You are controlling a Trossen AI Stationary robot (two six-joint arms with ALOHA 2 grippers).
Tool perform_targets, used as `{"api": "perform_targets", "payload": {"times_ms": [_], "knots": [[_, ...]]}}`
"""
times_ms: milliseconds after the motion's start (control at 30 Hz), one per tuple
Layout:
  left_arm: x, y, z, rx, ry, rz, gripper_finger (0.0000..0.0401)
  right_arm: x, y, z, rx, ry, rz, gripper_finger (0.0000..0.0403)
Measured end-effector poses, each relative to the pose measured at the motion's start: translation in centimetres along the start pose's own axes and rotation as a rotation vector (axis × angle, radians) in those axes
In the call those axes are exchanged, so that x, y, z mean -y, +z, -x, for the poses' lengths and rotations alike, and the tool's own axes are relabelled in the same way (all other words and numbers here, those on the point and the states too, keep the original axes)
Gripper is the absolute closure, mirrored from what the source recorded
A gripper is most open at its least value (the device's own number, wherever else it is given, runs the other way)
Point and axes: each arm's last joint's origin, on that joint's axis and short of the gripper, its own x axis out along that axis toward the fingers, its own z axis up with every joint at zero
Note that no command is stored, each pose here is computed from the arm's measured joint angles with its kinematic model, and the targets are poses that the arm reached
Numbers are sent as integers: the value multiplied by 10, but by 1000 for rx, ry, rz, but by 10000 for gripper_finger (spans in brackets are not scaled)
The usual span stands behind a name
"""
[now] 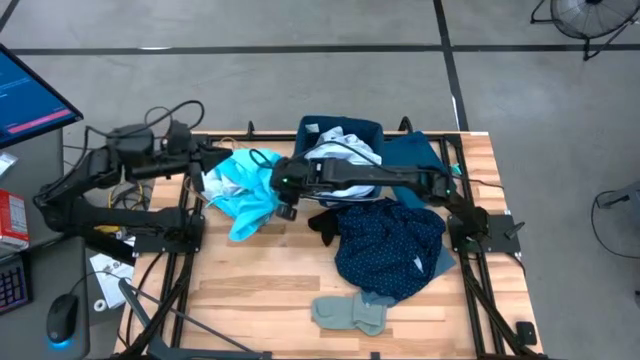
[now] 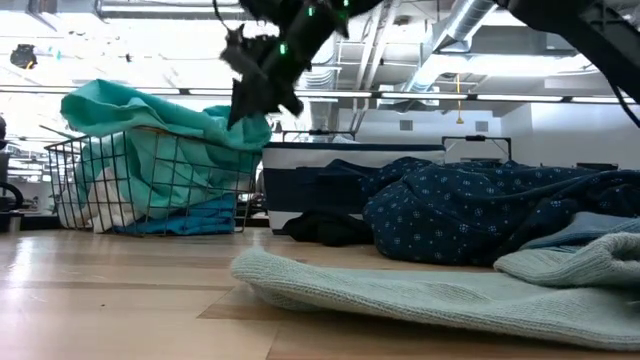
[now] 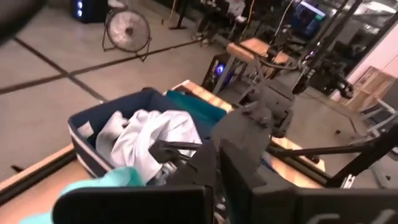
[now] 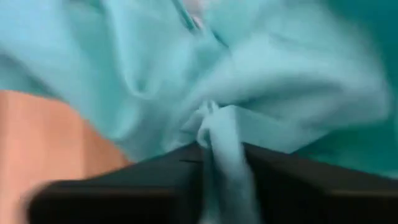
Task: Pick & Place Cloths
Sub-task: Put the blue shorts into the gold wire basket
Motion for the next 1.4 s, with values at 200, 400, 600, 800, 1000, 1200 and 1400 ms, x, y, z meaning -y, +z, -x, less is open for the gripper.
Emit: {"api": "perform_targets", "payload": {"times_ms": [200, 400, 600, 800, 1000, 1200, 1400], "knots": [[2, 14, 12, 81, 44, -29, 400, 0, 44, 40, 237, 13, 34, 395], [1, 22, 18, 144, 101, -19, 400, 25, 66, 43, 426, -10, 28, 400], [1, 22, 15, 140, 120, -47, 400, 37, 51, -6, 384, 49, 13, 401], [2, 20, 9, 118, 134, -28, 400, 21, 16, -63, 195, 78, 75, 399], [-8, 10, 8, 56, 361, -130, 400, 15, 27, -30, 187, 83, 155, 362], [-14, -11, -12, -55, 433, -327, 396, 15, 64, 65, 394, 60, 181, 283], [-23, -55, -58, -281, 407, -485, 335, 5, 73, 122, 457, 38, 185, 185]]}}
